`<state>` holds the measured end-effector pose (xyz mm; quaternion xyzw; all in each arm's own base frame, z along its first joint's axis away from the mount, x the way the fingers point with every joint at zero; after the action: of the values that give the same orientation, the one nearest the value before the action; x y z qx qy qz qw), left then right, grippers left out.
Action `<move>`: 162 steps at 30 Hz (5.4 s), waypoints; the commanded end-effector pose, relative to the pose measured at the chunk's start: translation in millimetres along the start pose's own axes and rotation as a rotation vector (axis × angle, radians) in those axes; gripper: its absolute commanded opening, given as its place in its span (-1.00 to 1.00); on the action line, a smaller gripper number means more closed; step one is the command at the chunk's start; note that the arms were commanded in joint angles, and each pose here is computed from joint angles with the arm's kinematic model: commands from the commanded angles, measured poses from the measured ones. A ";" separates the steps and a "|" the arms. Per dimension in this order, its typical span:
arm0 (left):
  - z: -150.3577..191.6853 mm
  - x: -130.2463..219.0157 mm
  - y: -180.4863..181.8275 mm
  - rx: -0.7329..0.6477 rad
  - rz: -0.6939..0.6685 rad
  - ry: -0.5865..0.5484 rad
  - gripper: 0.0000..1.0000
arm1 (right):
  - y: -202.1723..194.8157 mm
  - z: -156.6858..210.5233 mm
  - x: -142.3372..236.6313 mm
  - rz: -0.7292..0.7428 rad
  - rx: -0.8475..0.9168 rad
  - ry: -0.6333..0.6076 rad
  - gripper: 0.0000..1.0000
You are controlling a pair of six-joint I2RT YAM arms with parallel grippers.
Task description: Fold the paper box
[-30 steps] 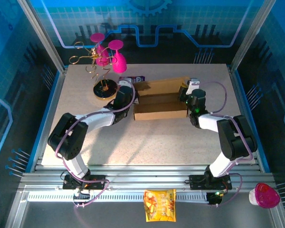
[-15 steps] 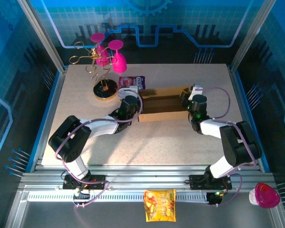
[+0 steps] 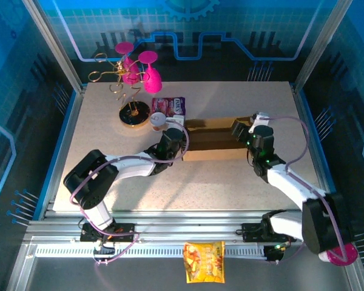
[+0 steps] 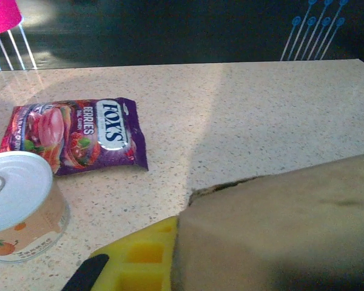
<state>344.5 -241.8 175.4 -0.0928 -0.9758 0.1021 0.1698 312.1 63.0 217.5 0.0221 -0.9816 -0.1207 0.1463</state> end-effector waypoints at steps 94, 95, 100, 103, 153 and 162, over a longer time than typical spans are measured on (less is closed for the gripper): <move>10.5 45.0 2.3 0.649 0.113 0.742 -0.01 | -6.9 133.7 34.1 0.232 -0.923 0.613 -1.00; 14.0 40.6 2.0 0.657 0.110 0.745 -0.01 | -6.5 133.6 34.6 0.232 -0.917 0.617 -1.00; 31.4 18.9 -2.6 0.681 0.121 0.763 -0.13 | -7.2 127.3 34.5 0.237 -0.894 0.617 -1.00; 39.0 8.2 -5.2 0.680 0.121 0.783 -0.16 | -6.5 122.3 33.2 0.235 -0.875 0.627 -0.96; 75.6 9.6 33.8 0.529 0.038 0.935 -1.00 | -74.9 -5.1 -35.9 -0.052 -0.244 0.718 0.48; 78.1 15.9 61.0 0.528 0.064 0.937 -1.00 | -70.4 42.8 -63.9 -0.334 -0.320 0.967 0.70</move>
<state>327.4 -210.8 114.6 -0.1346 -0.7464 0.3221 0.5666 368.4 5.1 140.3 0.1450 -0.7826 -0.2482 0.5521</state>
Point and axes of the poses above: each hand's point on the last joint's axis, 136 mm out from that joint toward the fingers, its own x axis back along the fingers, its own y axis along the line the jaws close on, z = x × y, the point moved 7 cm from there along x, back along the fingers, and after that the axes turned 7 degrees about x, right-handed, at the moved point
